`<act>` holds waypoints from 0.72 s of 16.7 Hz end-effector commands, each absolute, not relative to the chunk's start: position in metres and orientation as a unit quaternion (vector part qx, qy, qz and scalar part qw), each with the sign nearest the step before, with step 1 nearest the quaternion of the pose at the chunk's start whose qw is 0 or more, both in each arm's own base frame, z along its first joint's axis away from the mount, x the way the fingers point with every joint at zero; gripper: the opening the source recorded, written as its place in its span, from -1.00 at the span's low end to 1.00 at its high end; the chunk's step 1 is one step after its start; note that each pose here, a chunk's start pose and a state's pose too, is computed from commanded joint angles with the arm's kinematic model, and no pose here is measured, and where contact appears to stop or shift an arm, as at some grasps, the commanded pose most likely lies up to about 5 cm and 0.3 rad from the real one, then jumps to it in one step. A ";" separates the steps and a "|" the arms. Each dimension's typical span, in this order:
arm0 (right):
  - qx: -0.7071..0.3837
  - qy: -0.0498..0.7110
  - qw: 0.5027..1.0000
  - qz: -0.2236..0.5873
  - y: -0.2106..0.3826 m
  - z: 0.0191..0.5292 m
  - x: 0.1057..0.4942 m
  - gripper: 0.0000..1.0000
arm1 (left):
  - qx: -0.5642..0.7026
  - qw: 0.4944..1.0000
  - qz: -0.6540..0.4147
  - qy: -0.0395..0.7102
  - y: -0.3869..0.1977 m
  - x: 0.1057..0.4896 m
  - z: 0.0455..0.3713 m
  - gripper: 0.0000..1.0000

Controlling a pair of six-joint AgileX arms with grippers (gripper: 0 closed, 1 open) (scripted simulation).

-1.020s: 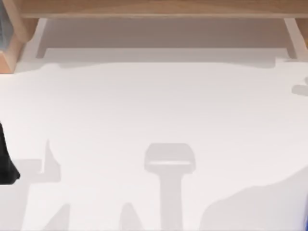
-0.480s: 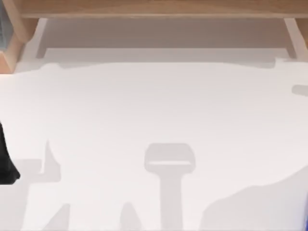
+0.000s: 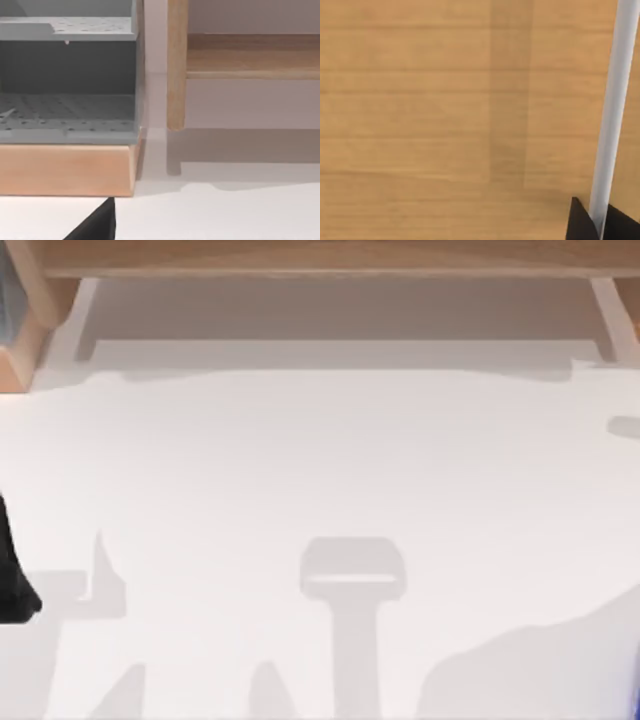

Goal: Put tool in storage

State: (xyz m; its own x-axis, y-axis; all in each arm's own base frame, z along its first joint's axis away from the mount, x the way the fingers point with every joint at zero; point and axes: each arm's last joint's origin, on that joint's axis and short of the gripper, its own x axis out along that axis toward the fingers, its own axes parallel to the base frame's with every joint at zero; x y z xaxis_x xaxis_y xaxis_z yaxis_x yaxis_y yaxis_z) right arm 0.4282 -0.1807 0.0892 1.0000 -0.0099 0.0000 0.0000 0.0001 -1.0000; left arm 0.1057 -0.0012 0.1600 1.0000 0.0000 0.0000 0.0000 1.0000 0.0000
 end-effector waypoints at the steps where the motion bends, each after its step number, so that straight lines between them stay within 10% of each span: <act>1: -0.706 0.006 0.709 -0.003 -0.182 0.088 0.428 -1.00 | 0.000 1.000 0.000 0.000 -0.001 0.106 0.160 1.00; 12: -0.706 0.006 0.709 -0.003 -0.181 0.088 0.364 -1.00 | 0.000 1.000 0.000 0.000 -0.001 0.106 0.160 1.00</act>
State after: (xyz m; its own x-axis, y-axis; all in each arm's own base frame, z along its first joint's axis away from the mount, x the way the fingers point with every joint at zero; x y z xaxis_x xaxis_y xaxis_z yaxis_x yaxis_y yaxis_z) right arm 0.3642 -0.1814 0.0880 0.9999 -0.0140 -0.0042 -0.0041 0.0041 -1.0000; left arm 0.1057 -0.0012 0.1600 1.0000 0.0000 0.0000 0.0000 1.0000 0.0000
